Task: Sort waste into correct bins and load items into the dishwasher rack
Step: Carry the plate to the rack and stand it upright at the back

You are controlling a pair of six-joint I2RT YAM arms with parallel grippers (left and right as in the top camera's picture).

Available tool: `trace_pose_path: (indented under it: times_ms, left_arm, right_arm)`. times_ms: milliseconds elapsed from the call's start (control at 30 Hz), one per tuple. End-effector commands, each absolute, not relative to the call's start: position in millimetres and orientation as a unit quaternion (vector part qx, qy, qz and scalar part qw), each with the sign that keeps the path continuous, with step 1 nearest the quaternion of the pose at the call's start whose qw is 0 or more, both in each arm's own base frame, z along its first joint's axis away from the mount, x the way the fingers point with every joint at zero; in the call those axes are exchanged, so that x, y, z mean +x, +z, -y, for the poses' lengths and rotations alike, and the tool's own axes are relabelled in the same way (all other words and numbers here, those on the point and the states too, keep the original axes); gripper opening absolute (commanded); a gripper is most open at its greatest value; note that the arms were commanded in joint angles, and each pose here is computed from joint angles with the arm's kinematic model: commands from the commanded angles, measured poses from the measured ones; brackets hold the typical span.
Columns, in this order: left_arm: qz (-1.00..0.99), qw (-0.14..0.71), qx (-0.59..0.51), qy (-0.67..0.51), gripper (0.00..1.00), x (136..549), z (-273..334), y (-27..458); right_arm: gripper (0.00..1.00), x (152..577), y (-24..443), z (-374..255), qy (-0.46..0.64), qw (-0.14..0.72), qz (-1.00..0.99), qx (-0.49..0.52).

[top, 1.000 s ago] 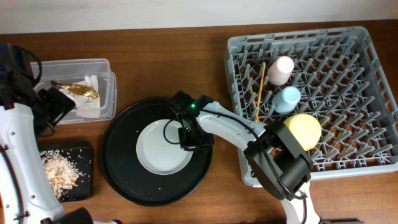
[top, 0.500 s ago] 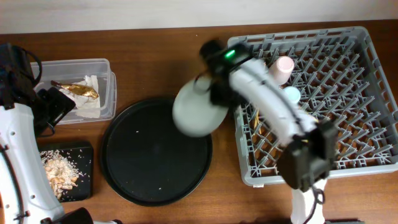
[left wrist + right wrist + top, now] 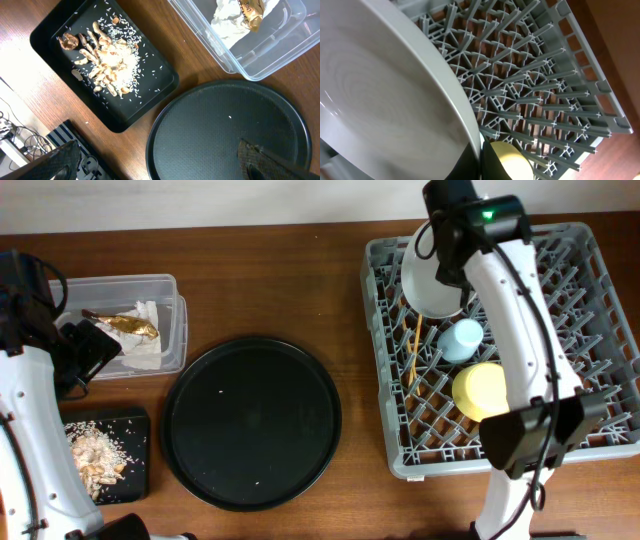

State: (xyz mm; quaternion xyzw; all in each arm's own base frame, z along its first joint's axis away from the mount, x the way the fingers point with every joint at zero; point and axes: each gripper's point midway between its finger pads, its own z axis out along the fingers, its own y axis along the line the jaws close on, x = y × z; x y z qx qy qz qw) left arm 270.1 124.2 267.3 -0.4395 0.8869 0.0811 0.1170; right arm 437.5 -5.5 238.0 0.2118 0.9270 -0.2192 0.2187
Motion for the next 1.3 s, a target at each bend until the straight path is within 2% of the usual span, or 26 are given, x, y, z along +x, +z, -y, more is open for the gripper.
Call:
trace_pose_path:
  times_ms: [0,167,300,400,500,533,567,600,733,833,967,1100,1267]
  left_arm:
    - [-0.886,0.121,-0.438,0.088,0.99,269.1,-127.7,269.8]
    - [-0.886,0.12,-0.438,0.088,0.99,269.0,-127.8,269.7]
    - [-0.886,0.121,-0.438,0.088,0.99,269.1,-127.7,269.8]
    - [-0.886,0.12,-0.438,0.088,0.99,269.0,-127.7,269.7]
    - [-0.886,0.121,-0.438,0.088,0.99,269.0,-127.8,269.8]
    - [-0.886,0.12,-0.438,0.088,0.99,269.0,-127.8,269.7]
    - [-0.886,0.121,-0.438,0.088,0.99,269.1,-127.7,269.8]
    - [-0.886,0.121,-0.438,0.088,0.99,269.1,-127.7,269.8]
    - [-0.886,0.12,-0.438,0.088,0.99,269.0,-127.8,269.7]
    - [-0.886,0.12,-0.438,0.088,0.99,269.0,-127.7,269.7]
    - [-0.886,0.121,-0.438,0.088,0.99,269.0,-127.7,269.8]
    - [-0.886,0.121,-0.438,0.088,0.99,269.0,-127.8,269.8]
    - [-0.886,0.12,-0.438,0.088,0.99,269.0,-127.7,269.7]
  right_arm:
    - [0.04,444.4,218.4,-3.3,-0.246,0.219,-0.924,0.195]
    - [0.04,449.0,193.2,-29.5,-0.242,0.224,-0.929,0.168]
    - [0.04,448.8,190.9,-47.3,-0.249,0.235,-0.928,0.147]
    - [0.09,444.8,199.1,-68.0,-0.24,0.243,-0.931,0.126]
    - [0.19,441.6,223.6,-89.7,-0.22,0.267,-0.932,0.111]
    - [0.5,439.1,233.1,-95.8,-0.211,0.272,-0.932,0.108]
    - [0.88,435.2,246.1,-104.1,-0.197,0.279,-0.934,0.103]
    - [0.98,428.8,266.5,-112.1,-0.177,0.289,-0.936,0.098]
    - [0.98,395.6,337.4,-111.7,-0.119,0.322,-0.934,0.102]
    - [0.98,361.8,387.7,-129.0,-0.007,0.35,-0.936,0.032]
    - [0.98,308.9,423.1,-131.8,0.075,0.366,-0.927,-0.024]
    - [0.99,245.1,416.3,-101.2,0.079,0.352,-0.932,-0.028]
    - [0.98,177.6,368.8,-77.8,0.091,0.3,-0.949,-0.04]
